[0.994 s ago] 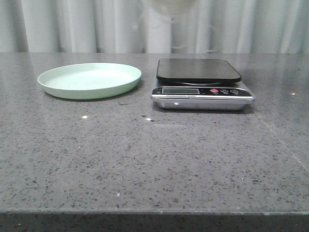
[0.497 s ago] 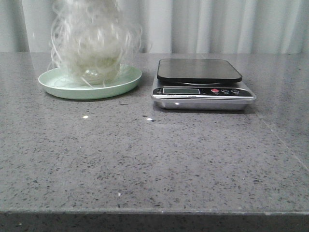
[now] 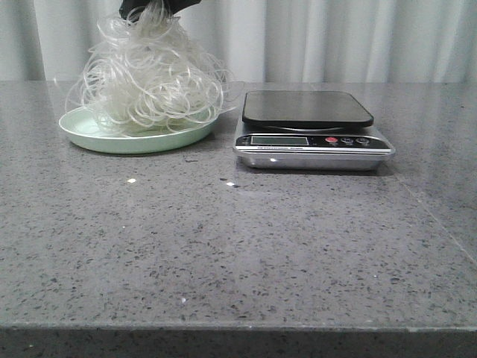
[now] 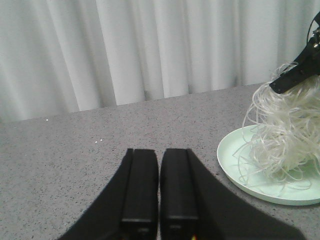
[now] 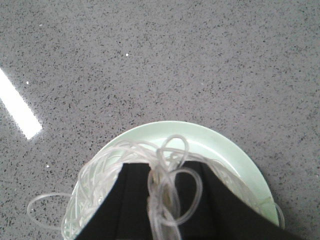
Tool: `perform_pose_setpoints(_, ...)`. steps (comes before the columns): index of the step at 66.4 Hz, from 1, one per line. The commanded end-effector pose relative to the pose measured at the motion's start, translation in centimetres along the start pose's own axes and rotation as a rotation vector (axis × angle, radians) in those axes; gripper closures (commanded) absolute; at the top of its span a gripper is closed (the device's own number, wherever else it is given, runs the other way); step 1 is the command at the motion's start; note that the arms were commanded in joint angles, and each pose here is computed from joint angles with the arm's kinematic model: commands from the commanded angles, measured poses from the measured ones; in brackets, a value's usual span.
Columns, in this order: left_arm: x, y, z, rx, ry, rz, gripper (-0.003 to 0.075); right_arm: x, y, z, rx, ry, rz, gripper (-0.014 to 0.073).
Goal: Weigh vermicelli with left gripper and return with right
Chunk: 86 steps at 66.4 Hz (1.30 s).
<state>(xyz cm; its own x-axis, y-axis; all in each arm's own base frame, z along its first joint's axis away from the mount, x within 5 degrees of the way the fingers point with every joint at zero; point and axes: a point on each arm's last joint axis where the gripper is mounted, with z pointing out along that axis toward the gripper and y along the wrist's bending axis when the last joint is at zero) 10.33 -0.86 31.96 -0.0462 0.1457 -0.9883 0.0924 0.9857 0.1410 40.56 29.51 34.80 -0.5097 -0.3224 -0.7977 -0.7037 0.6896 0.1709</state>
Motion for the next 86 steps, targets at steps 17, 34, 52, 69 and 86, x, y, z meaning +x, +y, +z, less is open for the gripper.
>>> perform_pose_setpoints(17,-1.7,0.4,-0.2,-0.027,-0.112,-0.014,0.0584,-2.9,0.9,-3.9,-0.005,-0.139,-0.015,0.0010)
perform_pose_setpoints(34,-1.7,0.3,-0.2,-0.026,-0.109,-0.014,0.0584,-4.3,1.1,-7.7,0.031,-0.152,-0.072,0.0014)
perform_pose_setpoints(52,-1.7,0.3,-0.2,-0.026,-0.109,-0.014,0.0584,-6.1,-1.2,-15.7,0.129,-0.262,-0.060,0.0017)
perform_pose_setpoints(69,-1.7,0.3,-0.2,-0.026,-0.109,-0.014,0.0584,-5.9,-3.9,-22.2,0.233,-0.282,-0.023,0.0020)
perform_pose_setpoints(86,-1.7,0.3,-0.2,-0.026,-0.109,-0.014,0.0584,-5.0,-6.2,-26.6,0.323,-0.270,0.037,0.0433)
